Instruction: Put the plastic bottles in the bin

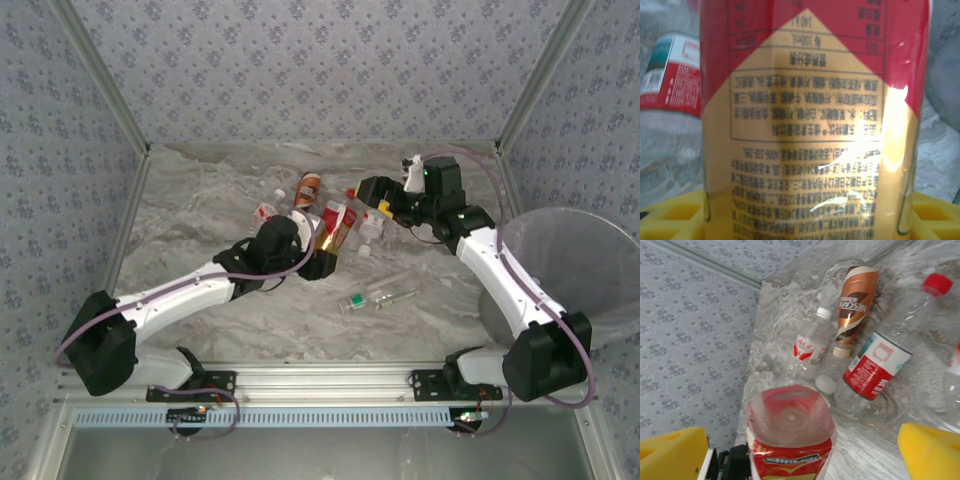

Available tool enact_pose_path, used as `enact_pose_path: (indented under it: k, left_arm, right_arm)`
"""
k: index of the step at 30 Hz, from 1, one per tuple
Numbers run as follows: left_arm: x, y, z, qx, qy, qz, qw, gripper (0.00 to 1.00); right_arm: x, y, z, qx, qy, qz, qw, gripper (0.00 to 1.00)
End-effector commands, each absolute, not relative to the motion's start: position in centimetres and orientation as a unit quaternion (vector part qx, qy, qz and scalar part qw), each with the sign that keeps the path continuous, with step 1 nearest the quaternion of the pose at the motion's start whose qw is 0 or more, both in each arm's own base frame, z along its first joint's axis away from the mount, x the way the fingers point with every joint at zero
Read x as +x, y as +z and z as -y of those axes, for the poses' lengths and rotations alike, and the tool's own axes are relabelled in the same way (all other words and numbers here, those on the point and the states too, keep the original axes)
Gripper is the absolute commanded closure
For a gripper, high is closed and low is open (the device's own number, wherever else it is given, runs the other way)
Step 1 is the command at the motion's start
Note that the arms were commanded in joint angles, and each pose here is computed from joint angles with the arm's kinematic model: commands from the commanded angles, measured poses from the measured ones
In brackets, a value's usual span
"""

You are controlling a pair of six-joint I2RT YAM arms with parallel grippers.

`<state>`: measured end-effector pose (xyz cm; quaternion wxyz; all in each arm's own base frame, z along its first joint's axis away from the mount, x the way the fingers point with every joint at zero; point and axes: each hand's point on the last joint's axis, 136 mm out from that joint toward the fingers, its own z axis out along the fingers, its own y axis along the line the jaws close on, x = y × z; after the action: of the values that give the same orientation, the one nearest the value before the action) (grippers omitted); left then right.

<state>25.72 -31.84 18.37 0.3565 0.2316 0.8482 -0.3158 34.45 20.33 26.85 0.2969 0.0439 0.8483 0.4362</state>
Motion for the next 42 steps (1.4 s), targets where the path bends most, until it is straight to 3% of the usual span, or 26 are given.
enact_pose_path:
  k: [1,14,21,31,37,42]
  left_arm:
    - [26.9,22.2,33.4,0.259,-0.345,-0.810,0.397,0.68]
    - [27.9,24.1,34.9,0.261,-0.365,-0.793,0.412,0.67]
    - [27.9,24.6,35.0,0.259,-0.370,-0.792,0.411,0.67]
    - [28.1,24.0,35.5,0.260,-0.368,-0.802,0.393,0.67]
    - [28.2,24.0,35.5,0.256,-0.366,-0.805,0.391,0.65]
    - [28.2,23.7,35.3,0.253,-0.360,-0.810,0.387,0.52]
  right_arm:
    - [34.8,29.1,-22.0,0.032,0.472,-0.827,0.302,0.00]
    - [35.2,28.4,-25.4,0.011,0.494,-0.819,0.293,0.01]
    - [35.5,27.1,-25.4,0.018,0.480,-0.829,0.287,0.14]
    - [35.3,26.8,-25.5,0.005,0.468,-0.835,0.290,0.20]
    - [35.0,27.3,-24.9,-0.003,0.451,-0.837,0.310,0.36]
    - [34.9,27.9,-24.4,-0.006,0.442,-0.835,0.327,0.42]
